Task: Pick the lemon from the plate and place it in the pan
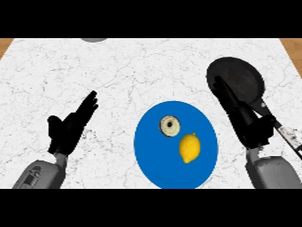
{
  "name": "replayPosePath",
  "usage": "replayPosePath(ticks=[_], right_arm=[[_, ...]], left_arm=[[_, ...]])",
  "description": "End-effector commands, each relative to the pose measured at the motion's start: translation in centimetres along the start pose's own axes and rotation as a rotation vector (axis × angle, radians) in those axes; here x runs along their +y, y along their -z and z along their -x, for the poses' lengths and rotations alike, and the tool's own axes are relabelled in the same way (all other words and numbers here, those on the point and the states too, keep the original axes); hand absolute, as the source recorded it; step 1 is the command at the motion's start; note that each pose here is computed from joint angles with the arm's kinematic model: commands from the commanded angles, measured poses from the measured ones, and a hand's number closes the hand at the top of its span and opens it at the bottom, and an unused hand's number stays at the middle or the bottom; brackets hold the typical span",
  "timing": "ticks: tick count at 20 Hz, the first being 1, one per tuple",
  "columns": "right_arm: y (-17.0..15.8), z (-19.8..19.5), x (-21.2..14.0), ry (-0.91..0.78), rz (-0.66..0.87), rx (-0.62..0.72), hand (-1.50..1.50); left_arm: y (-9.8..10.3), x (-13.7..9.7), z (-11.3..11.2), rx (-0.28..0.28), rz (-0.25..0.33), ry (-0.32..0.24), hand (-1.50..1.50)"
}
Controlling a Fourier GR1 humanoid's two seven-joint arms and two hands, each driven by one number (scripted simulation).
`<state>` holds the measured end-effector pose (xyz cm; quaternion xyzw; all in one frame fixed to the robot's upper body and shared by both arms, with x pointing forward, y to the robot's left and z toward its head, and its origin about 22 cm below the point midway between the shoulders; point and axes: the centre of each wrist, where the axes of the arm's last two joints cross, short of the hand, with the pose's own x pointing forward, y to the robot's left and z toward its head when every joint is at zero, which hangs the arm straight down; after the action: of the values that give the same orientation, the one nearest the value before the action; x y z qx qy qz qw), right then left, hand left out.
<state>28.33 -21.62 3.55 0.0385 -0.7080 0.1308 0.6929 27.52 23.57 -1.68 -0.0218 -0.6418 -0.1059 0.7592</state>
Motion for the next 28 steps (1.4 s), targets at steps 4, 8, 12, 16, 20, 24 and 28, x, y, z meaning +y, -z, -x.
replayPosePath(ticks=[4, 8, 12, 16, 20, 24, 28], right_arm=[[-0.9, -3.3, -0.3, 0.062, 0.007, -0.226, 1.5], [-3.4, -1.5, -4.6, -0.181, 0.393, -0.073, 1.5], [-11.5, -2.5, -2.4, -0.145, 0.248, -0.13, -1.5], [-11.8, -2.5, -3.0, -0.347, 0.229, -0.116, -1.5], [-10.4, -4.5, -4.3, -0.46, 0.146, -0.053, -1.5], [-8.5, -7.4, -4.9, -0.58, 0.078, 0.02, -1.5], [-6.8, -7.4, -1.5, -0.664, -0.029, 0.146, -1.5]], left_arm=[[-1.1, -1.6, -2.3, -0.223, -0.078, -0.005, 0.0], [-2.0, -0.4, -1.6, -0.26, -0.11, -0.033, 0.0], [-4.1, -3.2, -2.0, -0.271, -0.086, -0.076, 0.0], [-2.8, -1.4, -3.5, -0.296, -0.092, -0.043, 0.0], [-3.4, -3.9, -3.1, -0.307, -0.078, -0.062, 0.0], [-2.6, -2.2, -3.3, -0.322, -0.062, -0.047, 0.0], [-2.7, -3.8, -2.3, -0.291, -0.077, -0.049, 0.0]])
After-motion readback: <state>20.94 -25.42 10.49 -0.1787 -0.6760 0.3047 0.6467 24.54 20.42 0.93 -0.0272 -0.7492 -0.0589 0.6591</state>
